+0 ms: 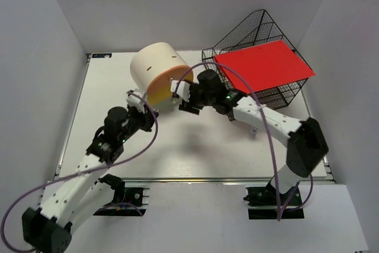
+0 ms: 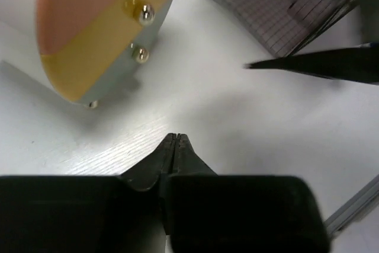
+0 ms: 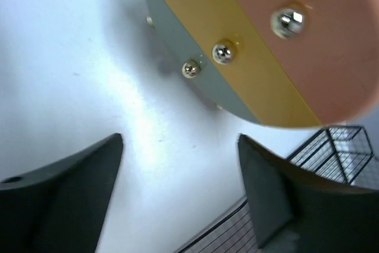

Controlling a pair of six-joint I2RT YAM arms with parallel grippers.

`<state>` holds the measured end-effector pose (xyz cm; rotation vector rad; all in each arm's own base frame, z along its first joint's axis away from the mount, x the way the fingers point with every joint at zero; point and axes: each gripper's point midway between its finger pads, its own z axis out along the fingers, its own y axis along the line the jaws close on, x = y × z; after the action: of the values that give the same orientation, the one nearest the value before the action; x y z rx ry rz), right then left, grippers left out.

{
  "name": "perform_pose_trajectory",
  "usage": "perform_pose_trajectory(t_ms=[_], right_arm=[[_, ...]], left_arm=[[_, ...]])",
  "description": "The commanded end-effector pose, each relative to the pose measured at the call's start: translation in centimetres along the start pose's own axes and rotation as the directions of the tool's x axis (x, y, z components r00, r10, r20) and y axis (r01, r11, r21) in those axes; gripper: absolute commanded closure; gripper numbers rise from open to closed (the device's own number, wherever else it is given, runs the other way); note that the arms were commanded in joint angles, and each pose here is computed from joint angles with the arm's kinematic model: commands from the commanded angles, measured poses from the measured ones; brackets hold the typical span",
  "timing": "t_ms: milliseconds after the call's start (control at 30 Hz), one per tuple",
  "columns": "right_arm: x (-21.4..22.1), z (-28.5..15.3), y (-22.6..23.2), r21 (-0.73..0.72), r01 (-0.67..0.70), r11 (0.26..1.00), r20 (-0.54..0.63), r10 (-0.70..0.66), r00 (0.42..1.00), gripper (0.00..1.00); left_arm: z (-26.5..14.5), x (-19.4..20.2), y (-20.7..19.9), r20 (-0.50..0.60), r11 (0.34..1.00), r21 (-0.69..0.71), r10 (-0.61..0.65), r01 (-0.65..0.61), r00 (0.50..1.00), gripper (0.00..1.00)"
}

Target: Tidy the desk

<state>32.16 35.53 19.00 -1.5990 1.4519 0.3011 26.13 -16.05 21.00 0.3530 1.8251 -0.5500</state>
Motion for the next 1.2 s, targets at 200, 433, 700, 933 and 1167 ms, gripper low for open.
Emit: perform_pose_trajectory(t_ms=[200,433,700,933,1167], right_arm=[[-5.2,-7.6,-3.0,0.058,-0.455,0.889,0.267,0.425,0.865,0.11],[-4.6,-10.6,-4.5,0.095,-0.546,0.833,0.353,0.484,0.801,0.42],[-5.0,-14.7,-5.8,0.124,-0.593,0.796,0.413,0.502,0.76,0.92],[-4.6,-16.2,-6.2,0.151,-0.595,0.789,0.434,0.488,0.757,0.93],[-4.3,-16.8,-6.7,0.176,-0.602,0.779,0.445,0.482,0.755,0.93]], left_arm=[[4.9,2.8,1.4,-0.1,0.916,-0.218,-0.365,0.337,0.926,0.61],[7.8,4.1,-0.8,-0.165,0.888,-0.375,-0.345,0.265,0.924,0.5],[11.0,7.1,0.2,-0.067,0.719,-0.664,-0.334,0.208,0.94,0.49],[13.0,7.1,0.2,0.022,0.628,-0.762,-0.216,0.156,0.976,0.48],[14.9,7.5,0.9,-0.015,0.569,-0.82,-0.128,0.06,0.992,0.39]])
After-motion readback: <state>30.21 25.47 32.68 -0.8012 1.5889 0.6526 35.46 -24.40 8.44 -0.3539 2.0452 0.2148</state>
